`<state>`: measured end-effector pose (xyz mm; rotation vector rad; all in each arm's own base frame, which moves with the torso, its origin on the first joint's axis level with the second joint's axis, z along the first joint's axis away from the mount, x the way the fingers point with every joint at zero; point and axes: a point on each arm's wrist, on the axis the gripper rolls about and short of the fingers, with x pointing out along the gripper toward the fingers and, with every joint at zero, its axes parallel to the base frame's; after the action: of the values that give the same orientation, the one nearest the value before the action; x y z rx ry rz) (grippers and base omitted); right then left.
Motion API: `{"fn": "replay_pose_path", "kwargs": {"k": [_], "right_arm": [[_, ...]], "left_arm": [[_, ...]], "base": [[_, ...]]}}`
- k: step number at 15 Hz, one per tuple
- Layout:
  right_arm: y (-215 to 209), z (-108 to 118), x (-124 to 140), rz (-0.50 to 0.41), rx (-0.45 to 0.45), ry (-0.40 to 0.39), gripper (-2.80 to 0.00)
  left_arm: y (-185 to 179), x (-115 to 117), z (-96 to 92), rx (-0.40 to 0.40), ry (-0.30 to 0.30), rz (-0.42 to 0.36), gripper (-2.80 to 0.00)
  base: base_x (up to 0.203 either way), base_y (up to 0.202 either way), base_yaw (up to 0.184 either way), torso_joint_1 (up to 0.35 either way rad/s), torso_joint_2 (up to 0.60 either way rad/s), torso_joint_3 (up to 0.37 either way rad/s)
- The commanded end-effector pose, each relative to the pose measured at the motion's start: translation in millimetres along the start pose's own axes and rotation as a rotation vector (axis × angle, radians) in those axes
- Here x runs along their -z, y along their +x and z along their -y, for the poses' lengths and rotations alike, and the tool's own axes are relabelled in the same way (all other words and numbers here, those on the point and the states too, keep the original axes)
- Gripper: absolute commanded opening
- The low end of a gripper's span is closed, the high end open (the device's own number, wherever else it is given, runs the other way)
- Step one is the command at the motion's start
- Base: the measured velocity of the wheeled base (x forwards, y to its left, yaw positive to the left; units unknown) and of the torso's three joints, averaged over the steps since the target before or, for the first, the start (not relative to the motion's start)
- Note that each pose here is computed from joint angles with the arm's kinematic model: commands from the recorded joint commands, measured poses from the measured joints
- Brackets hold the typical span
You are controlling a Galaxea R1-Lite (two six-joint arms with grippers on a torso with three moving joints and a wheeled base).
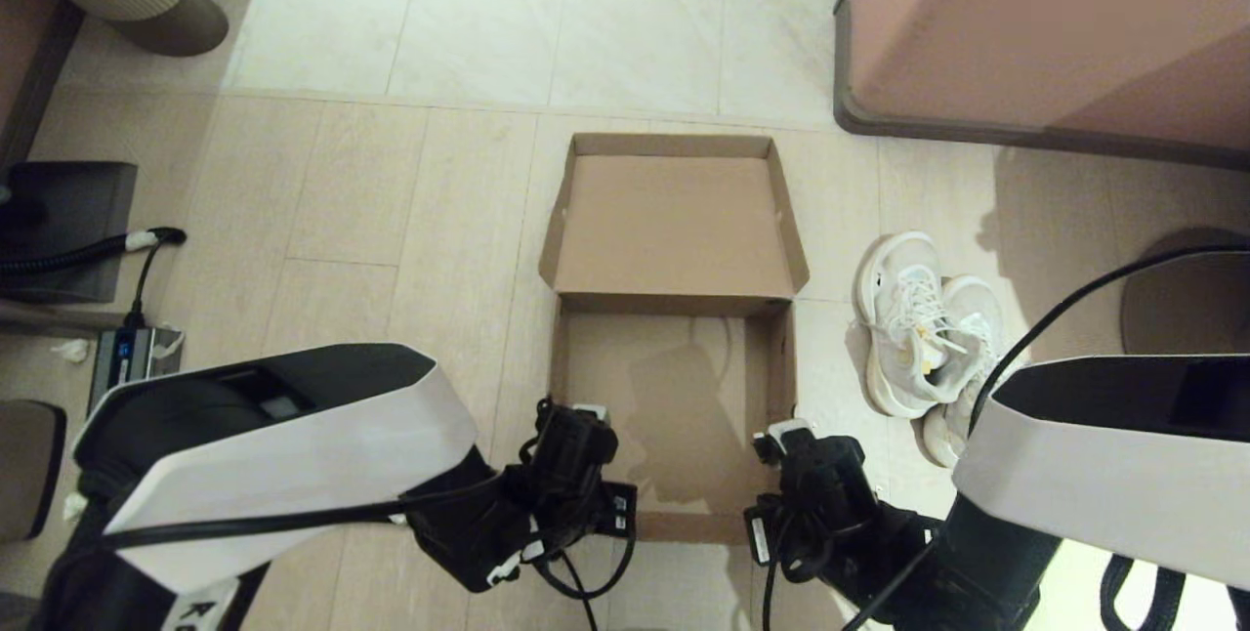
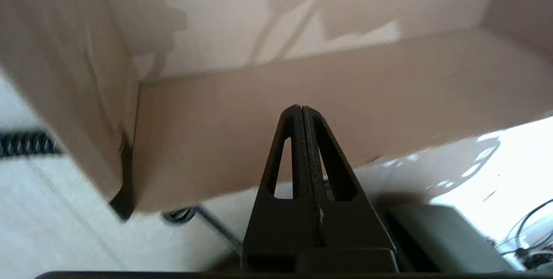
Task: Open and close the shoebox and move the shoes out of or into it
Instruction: Close the shoe box
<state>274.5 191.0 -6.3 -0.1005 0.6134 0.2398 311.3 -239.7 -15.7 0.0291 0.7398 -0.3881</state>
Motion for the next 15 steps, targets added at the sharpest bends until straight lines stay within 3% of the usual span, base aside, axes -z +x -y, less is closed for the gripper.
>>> {"fn": "replay_pose_path", "kwargs": {"k": [1,7,15], "right_arm": [[5.0,0.0,10.7,-0.032,0.007,-0.015,-2.8],[-5.1,6.4,28.9,-0.099,0.018,-0.037,-2.8],[-22.8,9.5,52.4,-0.154,0.01,-0.064,-2.8]], "left_arm": [[2.2,7.8,-2.2,-0.01,0.002,-0.024,-2.8],[-3.9,27.0,-3.1,-0.059,0.026,-0.078,-2.8],[-19.1,44.5,4.0,-0.061,0.056,-0.12,-2.8]], "base": [[0.0,0.0,0.0,0.0,0.0,0.0],[0.0,0.0,0.0,0.0,0.0,0.0],[0.0,0.0,0.0,0.0,0.0,0.0]]}}
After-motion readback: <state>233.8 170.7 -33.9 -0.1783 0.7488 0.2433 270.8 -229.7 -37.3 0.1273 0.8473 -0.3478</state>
